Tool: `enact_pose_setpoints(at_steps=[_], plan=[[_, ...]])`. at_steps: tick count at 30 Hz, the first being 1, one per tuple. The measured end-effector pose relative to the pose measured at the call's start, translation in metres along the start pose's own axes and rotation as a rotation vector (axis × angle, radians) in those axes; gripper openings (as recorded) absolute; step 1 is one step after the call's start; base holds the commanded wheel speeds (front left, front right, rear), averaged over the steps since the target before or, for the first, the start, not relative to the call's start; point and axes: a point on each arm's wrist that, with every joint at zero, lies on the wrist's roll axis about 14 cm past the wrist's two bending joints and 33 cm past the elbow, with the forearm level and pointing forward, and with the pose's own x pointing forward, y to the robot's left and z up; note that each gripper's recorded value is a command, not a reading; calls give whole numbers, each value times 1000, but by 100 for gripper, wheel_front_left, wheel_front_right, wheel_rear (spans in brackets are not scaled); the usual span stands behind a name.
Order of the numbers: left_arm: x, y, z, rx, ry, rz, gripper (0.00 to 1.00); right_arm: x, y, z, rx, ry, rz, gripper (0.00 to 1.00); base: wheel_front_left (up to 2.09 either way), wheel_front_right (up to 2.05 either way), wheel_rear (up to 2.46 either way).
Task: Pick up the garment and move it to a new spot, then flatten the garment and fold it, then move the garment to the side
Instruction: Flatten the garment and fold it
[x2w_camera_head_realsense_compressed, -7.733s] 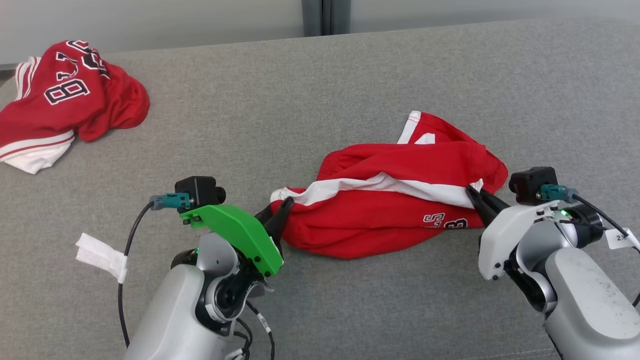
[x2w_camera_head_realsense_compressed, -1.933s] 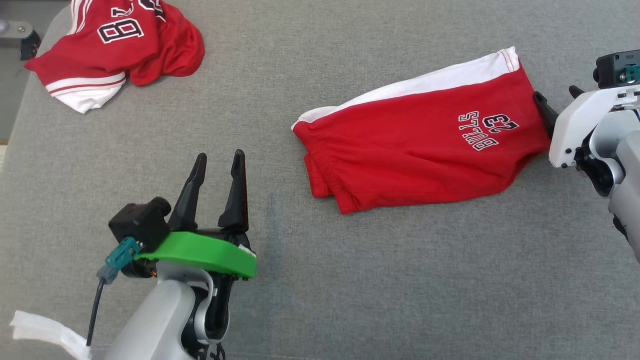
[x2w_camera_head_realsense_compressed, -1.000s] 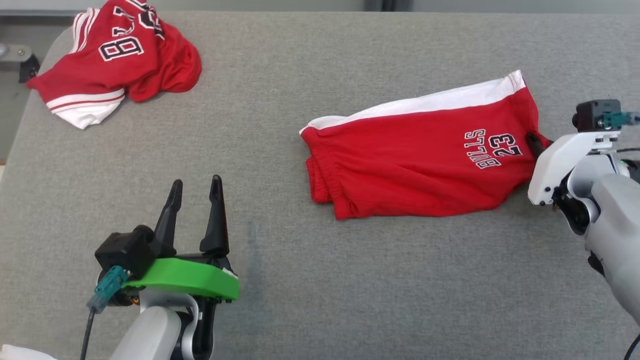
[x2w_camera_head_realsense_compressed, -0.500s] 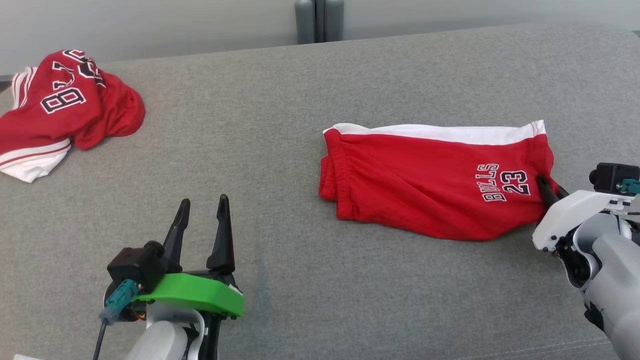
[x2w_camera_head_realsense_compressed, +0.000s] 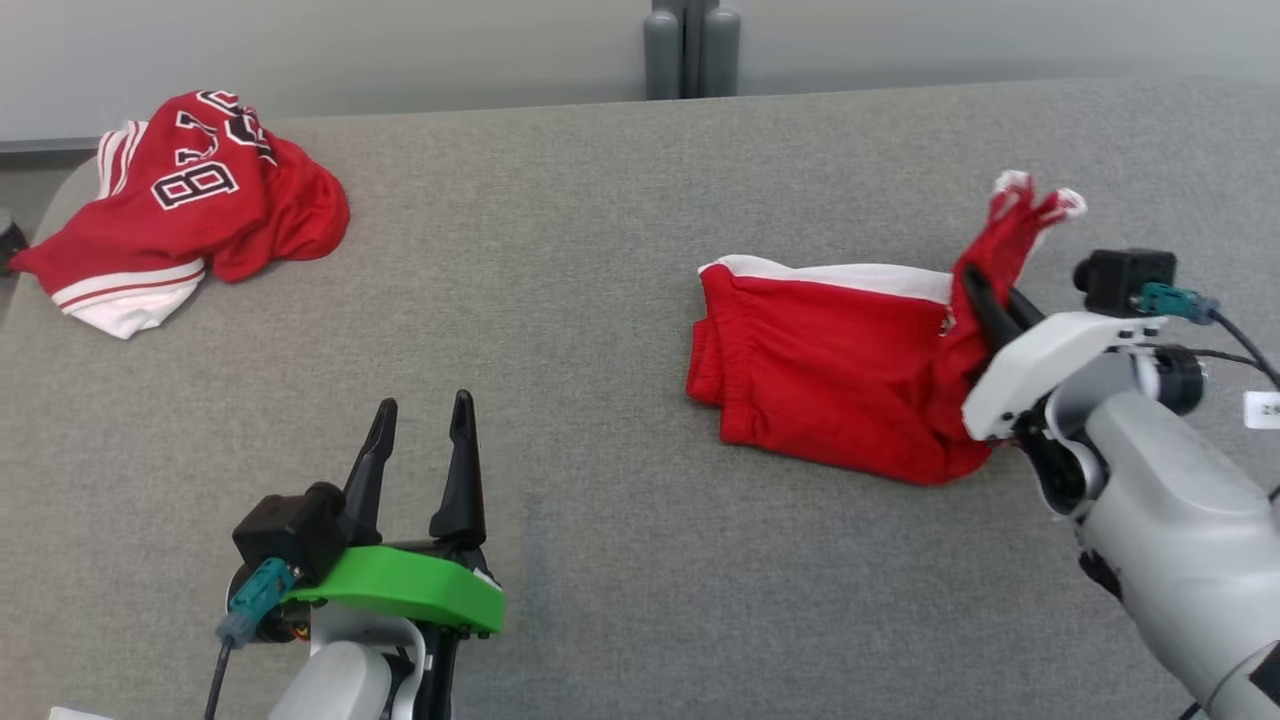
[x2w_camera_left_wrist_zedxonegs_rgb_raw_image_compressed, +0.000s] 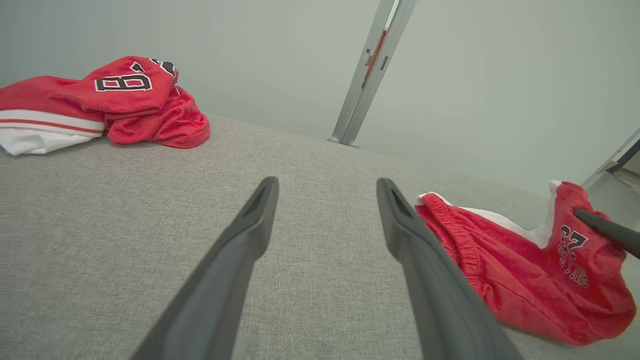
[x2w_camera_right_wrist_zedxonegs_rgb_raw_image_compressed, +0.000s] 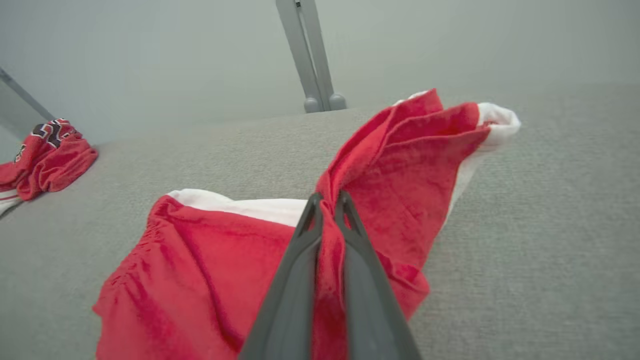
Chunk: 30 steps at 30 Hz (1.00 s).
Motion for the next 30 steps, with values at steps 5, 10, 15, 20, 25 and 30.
enact_pose_setpoints(at_steps=[5, 10, 15, 20, 25, 30], plan=[[-6, 9, 10, 0, -29, 32, 100, 14, 82, 0, -25, 19, 205, 0, 0, 0, 0], [-11, 13, 12, -5, -43, 51, 100, 16, 132, -21, -34, 104, 316, 0, 0, 0, 0], [-12, 19, 12, -5, -44, 69, 100, 16, 144, -49, -73, 199, 340, 0, 0, 0, 0], [-11, 21, 11, -9, -45, 76, 100, 14, 145, -58, -95, 230, 342, 0, 0, 0, 0], [-8, 14, 8, -12, -40, 54, 100, 10, 148, -54, -108, 208, 353, 100, 0, 0, 0], [-6, 3, 4, -12, -29, 18, 100, 2, 156, -36, -113, 124, 389, 100, 0, 0, 0]])
